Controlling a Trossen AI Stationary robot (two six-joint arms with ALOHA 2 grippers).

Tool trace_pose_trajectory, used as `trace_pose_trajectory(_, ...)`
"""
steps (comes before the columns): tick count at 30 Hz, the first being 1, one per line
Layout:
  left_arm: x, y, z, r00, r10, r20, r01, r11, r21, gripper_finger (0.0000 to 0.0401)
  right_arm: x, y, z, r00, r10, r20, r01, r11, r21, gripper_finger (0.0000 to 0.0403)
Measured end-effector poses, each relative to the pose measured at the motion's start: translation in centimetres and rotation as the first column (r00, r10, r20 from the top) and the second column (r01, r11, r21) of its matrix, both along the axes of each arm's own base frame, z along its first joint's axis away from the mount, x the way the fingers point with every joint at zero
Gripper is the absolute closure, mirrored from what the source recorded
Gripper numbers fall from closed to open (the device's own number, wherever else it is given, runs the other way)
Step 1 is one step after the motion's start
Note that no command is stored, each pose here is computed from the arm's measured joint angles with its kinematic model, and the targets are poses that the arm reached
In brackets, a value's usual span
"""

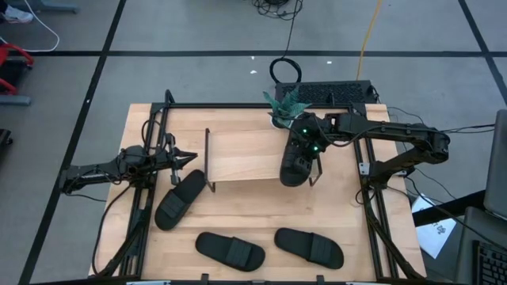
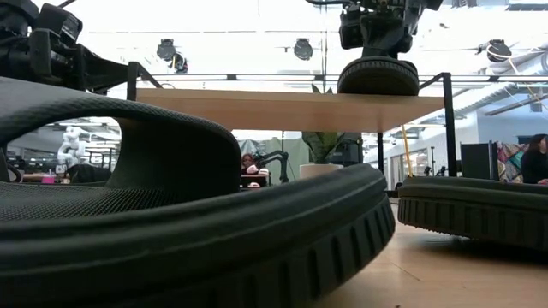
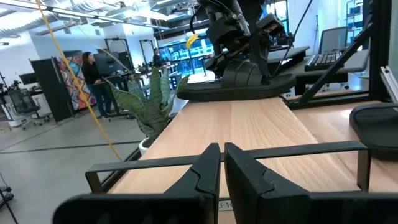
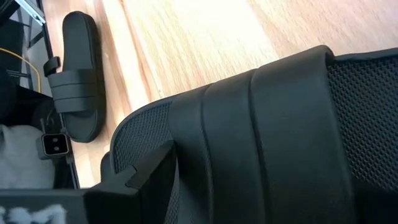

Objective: Pick and place slides into the shelf
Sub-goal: Put the top right black slipper on the shelf

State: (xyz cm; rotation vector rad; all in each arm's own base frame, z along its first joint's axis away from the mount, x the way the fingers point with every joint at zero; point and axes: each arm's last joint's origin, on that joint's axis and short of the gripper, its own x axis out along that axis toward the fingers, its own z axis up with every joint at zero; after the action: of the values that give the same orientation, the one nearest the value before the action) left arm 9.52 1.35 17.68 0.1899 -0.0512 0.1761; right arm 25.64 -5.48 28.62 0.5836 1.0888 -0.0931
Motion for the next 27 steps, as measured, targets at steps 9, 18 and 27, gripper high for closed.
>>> trace_pose_trajectory(9, 0.0, 0.2, 0.0, 0.998, 0.059, 0.010, -0.058, 0.997, -0.059, 0.0370, 0.0, 0.6, 0.0, 1.000, -0.005, -0.020, 0.005, 0.999, 0.033, 0.0174)
trace_pose_trajectory(18, 0.4, 0.7, 0.0, 0.977, 0.212, 0.010, -0.209, 0.970, -0.121, 0.0370, 0.1, 1.2, 0.1, 1.000, 0.003, -0.007, -0.003, 0.999, 0.033, 0.0174)
trace_pose_trajectory(27, 1.9, 0.9, -0.2, 0.977, 0.212, -0.028, -0.214, 0.969, -0.119, 0.0370, 0.2, 1.2, 0.3, 1.000, 0.009, 0.028, -0.010, 1.000, 0.027, 0.0174)
